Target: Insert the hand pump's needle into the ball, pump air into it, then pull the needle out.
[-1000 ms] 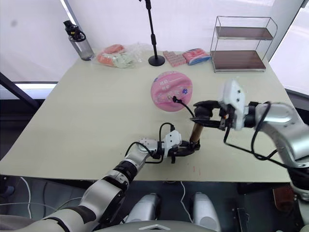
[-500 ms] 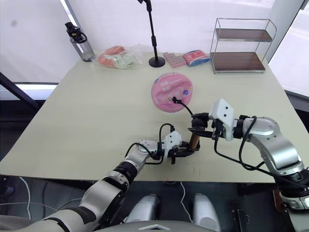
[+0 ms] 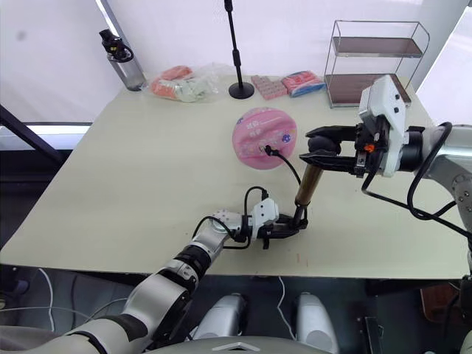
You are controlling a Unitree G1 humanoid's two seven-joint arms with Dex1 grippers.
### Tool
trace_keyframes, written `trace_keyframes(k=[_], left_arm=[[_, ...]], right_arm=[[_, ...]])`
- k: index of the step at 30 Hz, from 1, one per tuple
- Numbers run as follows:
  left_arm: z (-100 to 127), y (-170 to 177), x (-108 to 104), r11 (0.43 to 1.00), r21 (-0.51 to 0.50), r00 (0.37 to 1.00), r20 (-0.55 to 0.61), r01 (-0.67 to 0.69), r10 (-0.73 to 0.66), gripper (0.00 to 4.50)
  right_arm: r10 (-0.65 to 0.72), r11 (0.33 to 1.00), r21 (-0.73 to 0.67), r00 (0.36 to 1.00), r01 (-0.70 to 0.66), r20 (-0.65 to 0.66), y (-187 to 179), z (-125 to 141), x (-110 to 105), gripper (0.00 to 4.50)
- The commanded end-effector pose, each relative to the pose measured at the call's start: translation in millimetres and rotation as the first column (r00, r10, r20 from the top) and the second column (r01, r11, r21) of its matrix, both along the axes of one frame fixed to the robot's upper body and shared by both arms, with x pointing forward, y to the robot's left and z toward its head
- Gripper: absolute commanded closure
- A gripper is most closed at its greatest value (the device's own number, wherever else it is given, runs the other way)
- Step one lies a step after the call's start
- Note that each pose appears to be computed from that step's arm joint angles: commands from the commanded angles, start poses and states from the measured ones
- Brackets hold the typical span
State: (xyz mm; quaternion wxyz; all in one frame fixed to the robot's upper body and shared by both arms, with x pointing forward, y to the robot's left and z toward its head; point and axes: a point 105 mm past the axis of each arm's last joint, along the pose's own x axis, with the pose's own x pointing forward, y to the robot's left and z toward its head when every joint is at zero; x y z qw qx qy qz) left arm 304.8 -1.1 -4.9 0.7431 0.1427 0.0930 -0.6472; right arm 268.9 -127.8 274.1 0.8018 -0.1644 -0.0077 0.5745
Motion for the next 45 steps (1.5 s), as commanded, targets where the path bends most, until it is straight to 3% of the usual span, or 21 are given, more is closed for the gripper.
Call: trace_keyframes(k=[1,3,12,20,23,27,35,45], left_arm=[[-56,33,-27,0.986,0.165,0.981,-0.188,-0.023,0.054,3.41],[-55,33,-26,0.986,0.166,0.981,-0.187,-0.024,0.055,3.41],[-55,33,-26,0.986,0.167,0.982,-0.183,-0.023,0.054,3.41],[-54,35,-25,0.985,0.168,0.982,-0.181,-0.027,0.057,3.41],[-54,36,-24,0.985,0.17,0.982,-0.18,-0.027,0.058,3.41],[-55,36,-25,0.985,0.171,0.982,-0.181,-0.027,0.058,3.41],[-55,36,-27,0.985,0.169,0.981,-0.186,-0.02,0.052,3.41],[-56,35,-28,0.986,0.165,0.981,-0.188,-0.018,0.05,3.41]], right_arm=[[0.008,0.999,0.035,0.997,-0.011,0.073,-1,20,-7,2.7],[0.01,1.0,0.016,0.999,-0.011,0.039,0,8,-7,2.7],[-0.011,0.991,-0.135,0.993,-0.005,-0.118,8,-99,3,2.7],[-0.056,0.976,-0.217,0.985,0.02,-0.161,11,-170,14,2.7],[-0.057,0.981,-0.194,0.983,0.023,-0.172,15,-179,14,2.7],[-0.054,0.992,-0.117,0.988,0.037,-0.146,16,-156,18,2.7],[0.013,1.0,0.017,0.999,-0.013,-0.03,11,-46,20,2.7],[0.063,0.996,0.052,0.995,-0.067,0.073,1,38,5,2.7]])
